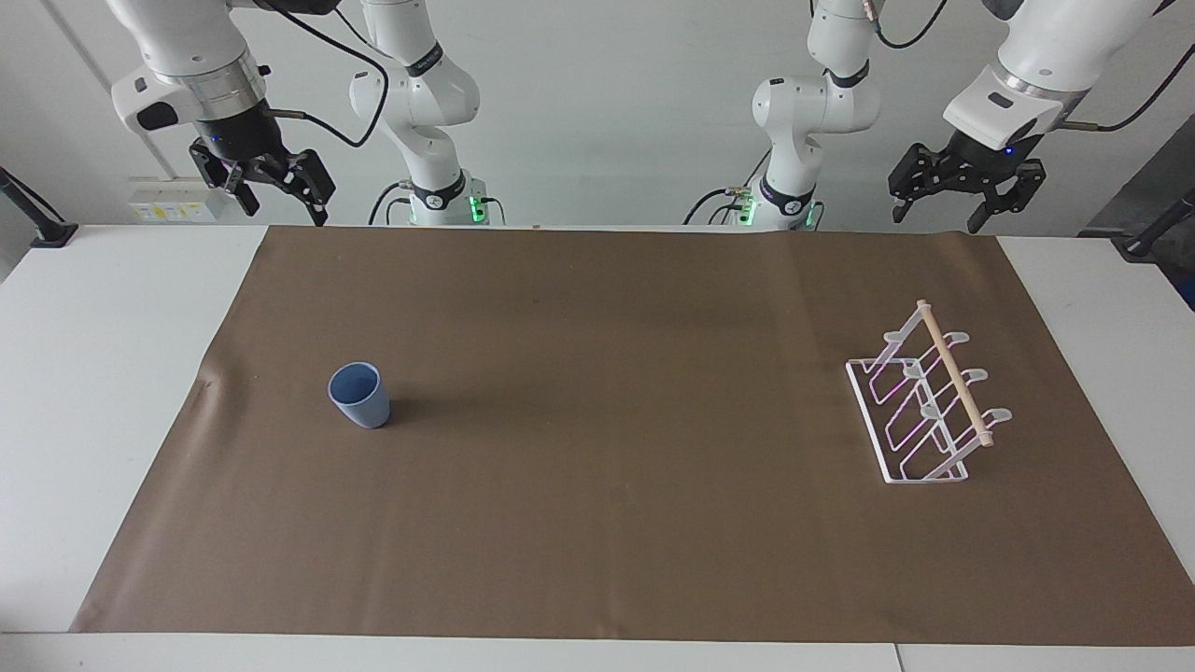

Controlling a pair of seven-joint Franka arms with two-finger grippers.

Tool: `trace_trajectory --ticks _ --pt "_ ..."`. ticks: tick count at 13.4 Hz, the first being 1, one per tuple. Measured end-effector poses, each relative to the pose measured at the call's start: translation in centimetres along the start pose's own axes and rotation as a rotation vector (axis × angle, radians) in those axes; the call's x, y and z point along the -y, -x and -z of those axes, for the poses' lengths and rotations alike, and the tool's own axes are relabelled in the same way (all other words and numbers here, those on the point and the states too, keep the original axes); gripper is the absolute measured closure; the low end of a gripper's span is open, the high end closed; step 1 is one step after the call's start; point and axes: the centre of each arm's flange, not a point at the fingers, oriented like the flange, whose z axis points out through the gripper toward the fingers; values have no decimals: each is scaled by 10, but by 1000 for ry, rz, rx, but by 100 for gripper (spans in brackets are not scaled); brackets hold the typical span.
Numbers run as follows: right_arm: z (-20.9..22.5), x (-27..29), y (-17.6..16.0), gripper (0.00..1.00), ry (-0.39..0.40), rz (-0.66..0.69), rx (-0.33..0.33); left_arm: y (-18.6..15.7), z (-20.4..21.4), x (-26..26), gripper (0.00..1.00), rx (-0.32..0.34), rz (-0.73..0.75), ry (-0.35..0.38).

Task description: Hang cup on cup holder

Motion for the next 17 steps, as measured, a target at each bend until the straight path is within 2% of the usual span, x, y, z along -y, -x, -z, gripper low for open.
trace_trajectory --ticks 4,8,14,17 --pt "-1 0 -1 0 0 18 -4 0 -7 2 0 19 5 3" --pt "-7 -16 -18 0 8 155 -77 1 -11 4 0 29 9 4" --pt "-84 -13 -65 0 18 224 -104 5 -2 4 0 9 11 1" --pt "-140 -10 -72 0 22 305 -79 7 1 4 0 2 11 0"
